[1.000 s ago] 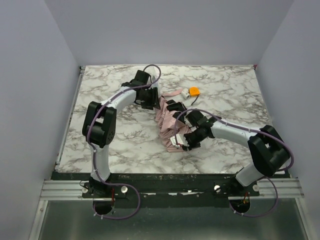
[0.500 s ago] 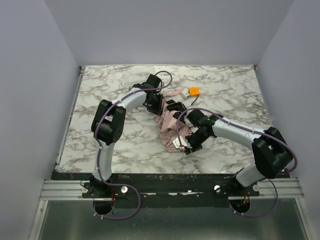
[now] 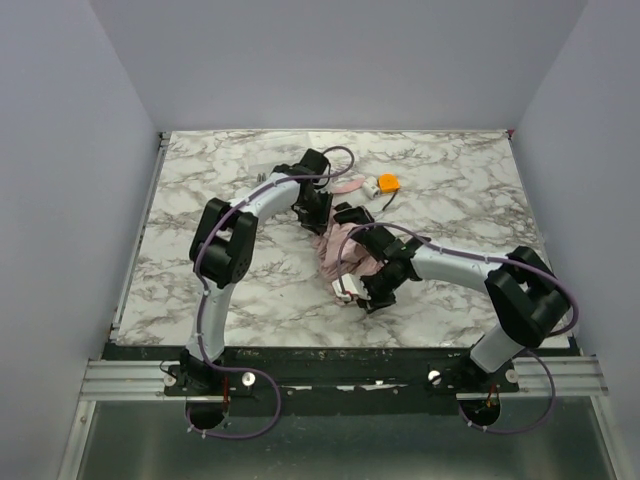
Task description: Put away the umbrella
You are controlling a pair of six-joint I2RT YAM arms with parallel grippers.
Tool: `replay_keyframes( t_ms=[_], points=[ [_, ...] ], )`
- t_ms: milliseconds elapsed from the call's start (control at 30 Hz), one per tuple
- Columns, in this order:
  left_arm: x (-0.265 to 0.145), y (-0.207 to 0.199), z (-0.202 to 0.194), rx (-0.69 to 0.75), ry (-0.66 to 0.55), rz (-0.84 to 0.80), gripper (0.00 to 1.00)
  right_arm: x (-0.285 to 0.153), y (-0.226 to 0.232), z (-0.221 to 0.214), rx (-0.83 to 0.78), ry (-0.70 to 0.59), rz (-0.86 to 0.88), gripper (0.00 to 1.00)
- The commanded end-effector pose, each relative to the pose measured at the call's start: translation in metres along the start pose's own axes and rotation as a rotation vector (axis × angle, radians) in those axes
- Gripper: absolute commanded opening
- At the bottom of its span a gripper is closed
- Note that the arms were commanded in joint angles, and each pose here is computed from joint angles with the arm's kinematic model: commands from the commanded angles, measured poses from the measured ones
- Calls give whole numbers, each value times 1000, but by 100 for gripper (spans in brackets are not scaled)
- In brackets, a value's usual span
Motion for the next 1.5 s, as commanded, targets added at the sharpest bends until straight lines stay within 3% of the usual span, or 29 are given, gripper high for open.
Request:
replay_keyframes(
  t_ms=[0,400,600,833,1000,1333,1467],
  points=[
    [2,-17,-10,40,88,-66,23,7,-37,-7,16,76,-167,16],
    [22,-83,-65,113,236,-284,23,-3,-125,-6,64,173,-560,14],
    [30,-90,-73,113,244,-294,23,6,-113,-8,51,181,-445,18],
    [1,-68,-25,50,76,-228,29,-8,-26,20,-7,45,10,35],
    [-40,-71,19,23,-74,-278,36,-36,8,47,6,-42,138,44],
    [-103,-80,68,19,-233,-387,45,-87,35,85,16,-124,156,50],
    [-122,-77,66,82,-340,-365,46,-121,24,109,-32,-177,-8,56]
  ],
)
Point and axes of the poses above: each gripper's point midway between its finger pads, its own x axis out along the fingers, its own y axis along the line the jaws close on, z = x × y, the point moved 3 cm from there along -x, back along the fingers, and after that the axes turned 10 degrees about x, right-handed, at the moved point
